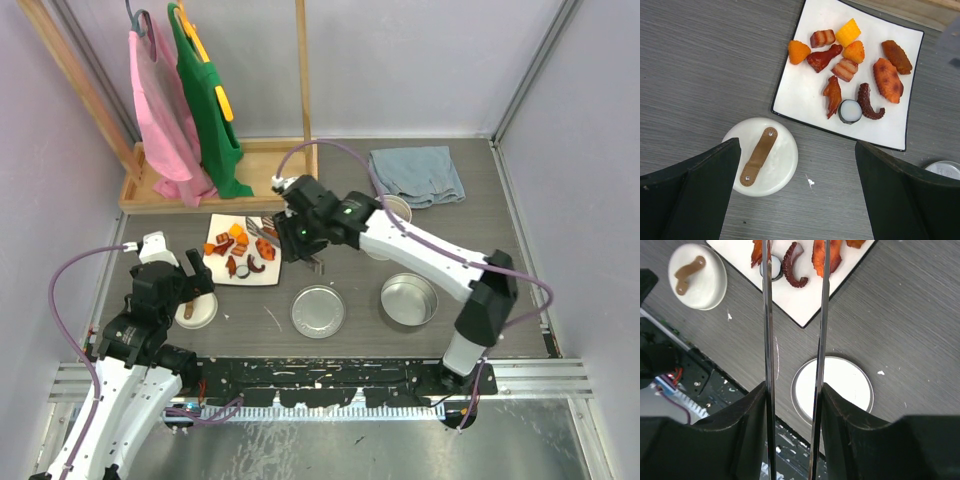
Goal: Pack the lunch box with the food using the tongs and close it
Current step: Pick up the fake food from the plate.
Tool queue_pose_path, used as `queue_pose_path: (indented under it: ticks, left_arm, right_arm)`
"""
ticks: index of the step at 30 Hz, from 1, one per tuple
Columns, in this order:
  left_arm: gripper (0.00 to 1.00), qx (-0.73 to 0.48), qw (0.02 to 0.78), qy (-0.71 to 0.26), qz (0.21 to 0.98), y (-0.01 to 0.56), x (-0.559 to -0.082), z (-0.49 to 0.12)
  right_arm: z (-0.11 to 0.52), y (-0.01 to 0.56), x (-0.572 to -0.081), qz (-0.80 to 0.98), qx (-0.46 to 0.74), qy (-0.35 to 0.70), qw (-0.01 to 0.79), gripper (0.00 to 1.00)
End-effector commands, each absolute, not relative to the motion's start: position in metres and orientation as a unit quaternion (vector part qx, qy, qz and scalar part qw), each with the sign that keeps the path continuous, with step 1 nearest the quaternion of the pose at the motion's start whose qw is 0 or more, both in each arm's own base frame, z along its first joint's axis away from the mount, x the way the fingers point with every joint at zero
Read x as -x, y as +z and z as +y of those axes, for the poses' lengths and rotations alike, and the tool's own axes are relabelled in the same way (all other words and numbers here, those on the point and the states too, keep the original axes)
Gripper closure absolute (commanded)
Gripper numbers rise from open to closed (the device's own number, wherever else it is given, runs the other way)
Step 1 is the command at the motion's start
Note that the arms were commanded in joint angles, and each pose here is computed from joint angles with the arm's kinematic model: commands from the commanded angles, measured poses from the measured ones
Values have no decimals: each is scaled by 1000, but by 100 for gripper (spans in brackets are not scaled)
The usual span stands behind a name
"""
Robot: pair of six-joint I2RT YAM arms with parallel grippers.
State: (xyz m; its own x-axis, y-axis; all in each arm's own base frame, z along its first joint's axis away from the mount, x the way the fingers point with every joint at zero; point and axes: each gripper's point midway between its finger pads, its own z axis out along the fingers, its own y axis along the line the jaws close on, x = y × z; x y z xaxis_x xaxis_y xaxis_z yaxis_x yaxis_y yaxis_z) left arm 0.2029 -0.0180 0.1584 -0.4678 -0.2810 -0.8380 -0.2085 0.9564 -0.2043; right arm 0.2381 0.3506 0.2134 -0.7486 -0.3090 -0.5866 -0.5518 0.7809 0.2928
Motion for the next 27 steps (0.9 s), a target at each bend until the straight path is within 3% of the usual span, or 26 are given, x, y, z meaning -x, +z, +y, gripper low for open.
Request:
queue_pose_path:
  ticks: [1,6,27]
  left_arm:
    - [2,153,517,-44,841,173,-208,-17]
    - [2,155,517,-42,841,173,-208,-16]
    - [2,157,516,-41,841,173,-208,-16]
  right_arm:
    - [379,224,-261,889,257,210,315,52]
    - [399,193,-273,902,271,184,282,51]
    - [456,156,-307,894,291,194,279,50]
